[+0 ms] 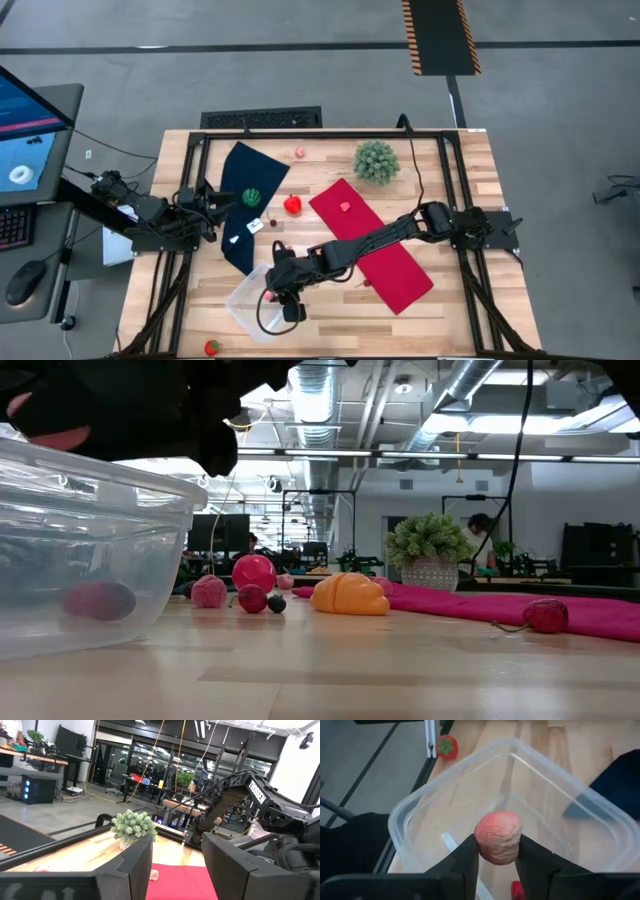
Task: Pick and placing Produce into tupperware
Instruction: Put the peach into the transparent bin, then put the cherry into the transparent bin
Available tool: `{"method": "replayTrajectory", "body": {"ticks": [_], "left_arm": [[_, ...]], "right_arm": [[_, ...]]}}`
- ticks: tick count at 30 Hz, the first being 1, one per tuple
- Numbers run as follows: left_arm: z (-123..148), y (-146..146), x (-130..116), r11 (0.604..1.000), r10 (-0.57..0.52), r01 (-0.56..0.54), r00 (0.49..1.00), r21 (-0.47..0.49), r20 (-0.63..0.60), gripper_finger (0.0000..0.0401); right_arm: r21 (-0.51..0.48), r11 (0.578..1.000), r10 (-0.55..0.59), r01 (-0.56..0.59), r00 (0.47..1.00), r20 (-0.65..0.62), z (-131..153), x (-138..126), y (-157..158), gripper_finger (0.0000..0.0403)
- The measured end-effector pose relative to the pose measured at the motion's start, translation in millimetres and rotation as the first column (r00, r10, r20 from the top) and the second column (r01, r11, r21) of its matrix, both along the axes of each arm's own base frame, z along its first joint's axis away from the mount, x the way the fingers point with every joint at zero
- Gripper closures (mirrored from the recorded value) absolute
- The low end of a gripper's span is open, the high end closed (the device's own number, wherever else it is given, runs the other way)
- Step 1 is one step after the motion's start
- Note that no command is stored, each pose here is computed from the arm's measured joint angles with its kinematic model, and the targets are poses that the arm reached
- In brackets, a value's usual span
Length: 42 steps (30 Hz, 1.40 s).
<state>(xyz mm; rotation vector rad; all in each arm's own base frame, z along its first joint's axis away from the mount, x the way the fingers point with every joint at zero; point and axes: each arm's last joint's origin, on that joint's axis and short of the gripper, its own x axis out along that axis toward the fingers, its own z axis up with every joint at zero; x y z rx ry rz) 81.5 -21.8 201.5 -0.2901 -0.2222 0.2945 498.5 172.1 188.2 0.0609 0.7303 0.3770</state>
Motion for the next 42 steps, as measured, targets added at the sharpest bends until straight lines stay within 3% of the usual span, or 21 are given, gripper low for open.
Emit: {"method": "replayTrajectory", "body": {"ticks": [10, 17, 23, 34, 42], "left_arm": [[0, 0, 0, 1.0, 0.0, 0.0, 1.0, 0.001, 0.0, 0.0239], [0, 0, 0, 1.0, 0.0, 0.0, 1.0, 0.002, -0.002, 0.0239], [-1, 0, 0, 1.0, 0.0, 0.0, 1.0, 0.007, -0.007, 0.0239], [-1, -1, 0, 1.0, -0.017, 0.017, 1.0, 0.012, -0.008, 0.0239], [-1, -1, 0, 1.0, -0.018, 0.018, 1.0, 0.007, -0.006, 0.0239]], "right_arm": [[-0.005, 1.0, -0.007, 0.007, 0.999, 0.04, 3, 2, 2, 0.0162], [-0.035, 0.999, -0.003, 0.004, 1.0, 0.027, 16, -2, -10, 0.0154], [-0.047, 0.999, -0.001, 0.002, 1.0, 0.027, 54, -16, -21, 0.0154], [-0.055, 0.996, 0.08, -0.072, 0.983, 0.163, 173, -88, -18, 0.0153], [-0.129, 0.991, 0.003, 0.032, 0.965, 0.263, 216, -156, -18, 0.0153]]}}
